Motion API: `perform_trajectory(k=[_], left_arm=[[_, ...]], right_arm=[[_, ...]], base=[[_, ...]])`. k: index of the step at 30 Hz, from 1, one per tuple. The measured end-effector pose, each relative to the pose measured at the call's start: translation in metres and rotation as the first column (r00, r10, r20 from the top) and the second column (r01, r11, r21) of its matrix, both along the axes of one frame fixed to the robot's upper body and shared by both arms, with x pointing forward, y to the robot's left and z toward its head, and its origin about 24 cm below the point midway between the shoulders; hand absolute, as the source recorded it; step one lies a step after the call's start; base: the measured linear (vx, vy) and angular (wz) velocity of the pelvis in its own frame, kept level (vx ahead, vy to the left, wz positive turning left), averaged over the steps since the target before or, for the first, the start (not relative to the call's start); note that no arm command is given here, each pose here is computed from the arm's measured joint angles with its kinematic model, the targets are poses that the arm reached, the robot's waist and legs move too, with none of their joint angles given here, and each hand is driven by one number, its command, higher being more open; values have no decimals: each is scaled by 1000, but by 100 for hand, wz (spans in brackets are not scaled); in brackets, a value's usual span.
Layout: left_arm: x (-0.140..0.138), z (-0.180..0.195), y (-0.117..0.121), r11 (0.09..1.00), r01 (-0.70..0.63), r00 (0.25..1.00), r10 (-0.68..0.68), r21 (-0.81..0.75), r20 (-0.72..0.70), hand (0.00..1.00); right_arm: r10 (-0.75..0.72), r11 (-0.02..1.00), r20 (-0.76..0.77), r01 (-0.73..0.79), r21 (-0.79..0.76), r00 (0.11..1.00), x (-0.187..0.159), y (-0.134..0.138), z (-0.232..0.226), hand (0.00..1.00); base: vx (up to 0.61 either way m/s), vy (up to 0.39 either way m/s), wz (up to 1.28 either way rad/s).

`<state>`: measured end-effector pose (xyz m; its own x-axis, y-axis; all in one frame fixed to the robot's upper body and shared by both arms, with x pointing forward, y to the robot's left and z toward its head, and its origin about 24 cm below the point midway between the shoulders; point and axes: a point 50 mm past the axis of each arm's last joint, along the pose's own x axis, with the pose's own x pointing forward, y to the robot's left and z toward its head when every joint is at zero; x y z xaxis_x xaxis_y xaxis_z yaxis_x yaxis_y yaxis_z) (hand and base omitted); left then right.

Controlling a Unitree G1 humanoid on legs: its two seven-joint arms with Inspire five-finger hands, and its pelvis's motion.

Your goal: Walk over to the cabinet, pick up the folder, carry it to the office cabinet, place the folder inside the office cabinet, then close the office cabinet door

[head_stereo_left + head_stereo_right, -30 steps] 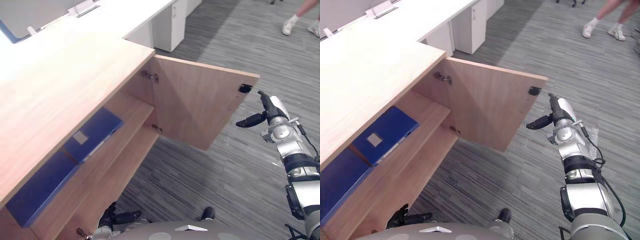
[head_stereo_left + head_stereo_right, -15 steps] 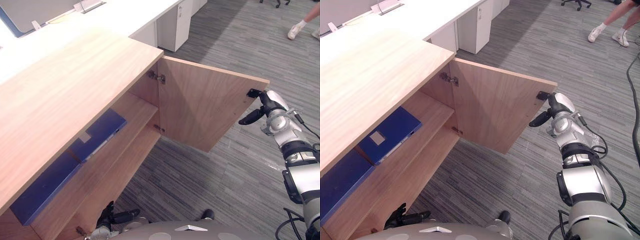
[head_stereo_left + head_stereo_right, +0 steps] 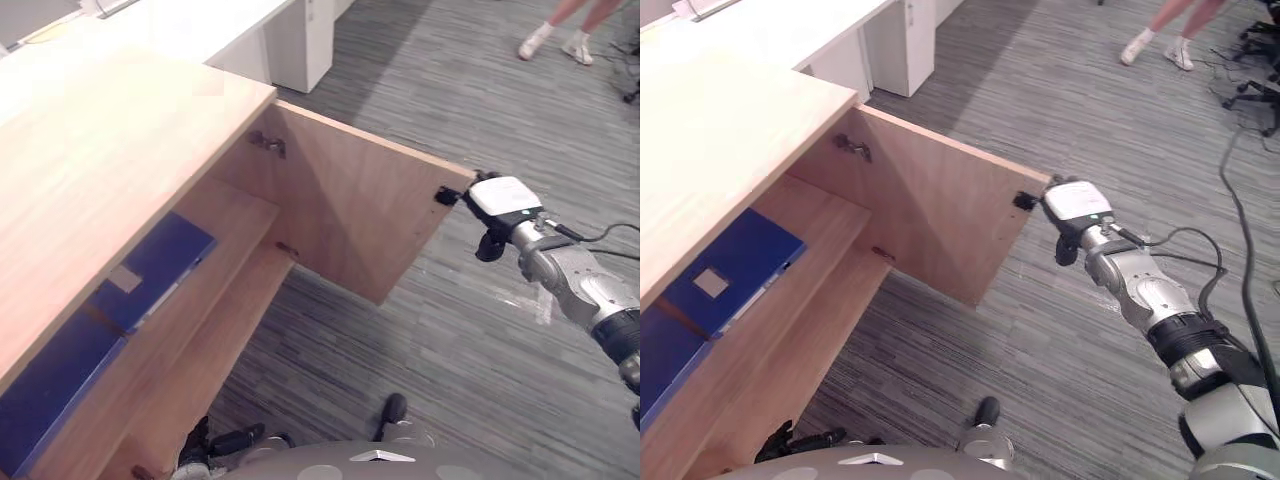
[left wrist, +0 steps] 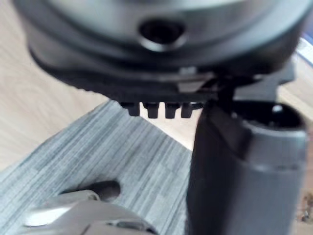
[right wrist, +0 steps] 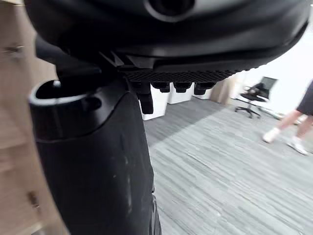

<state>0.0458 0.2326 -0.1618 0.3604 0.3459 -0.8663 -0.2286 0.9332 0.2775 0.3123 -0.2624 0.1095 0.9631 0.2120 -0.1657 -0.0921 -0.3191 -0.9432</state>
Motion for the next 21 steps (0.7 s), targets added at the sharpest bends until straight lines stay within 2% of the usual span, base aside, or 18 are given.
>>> perform_trajectory(k=[3,5,7,8,11,14,21], left_arm=[[1,0,4,1000,-29,1000,29,4,-12,100],[2,0,6,999,-37,999,37,7,-19,100],[2,0,7,999,-38,999,38,11,-17,100],[4,0,7,999,-38,999,38,13,-16,100],[3,-1,6,999,-43,999,43,17,-27,100],[0,-2,6,999,-47,998,48,20,-40,100],[-7,-1,16,998,-49,996,52,43,-73,100]], right_arm=[[196,981,-36,-196,3,980,-15,31,-3,100],[376,926,-64,-373,54,925,-33,63,-9,100],[471,880,-49,-466,91,881,-42,82,-7,100],[572,814,-13,-566,130,820,-52,102,-3,100],[745,630,95,-743,225,660,-79,143,7,100],[794,547,131,-792,273,594,-91,159,8,100],[826,499,79,-789,359,558,-103,171,-6,100]], base=[[-123,-167,-19],[-128,-174,-15],[-73,-108,-7],[-73,-95,-12],[-32,-66,0],[21,35,8],[26,83,1]])
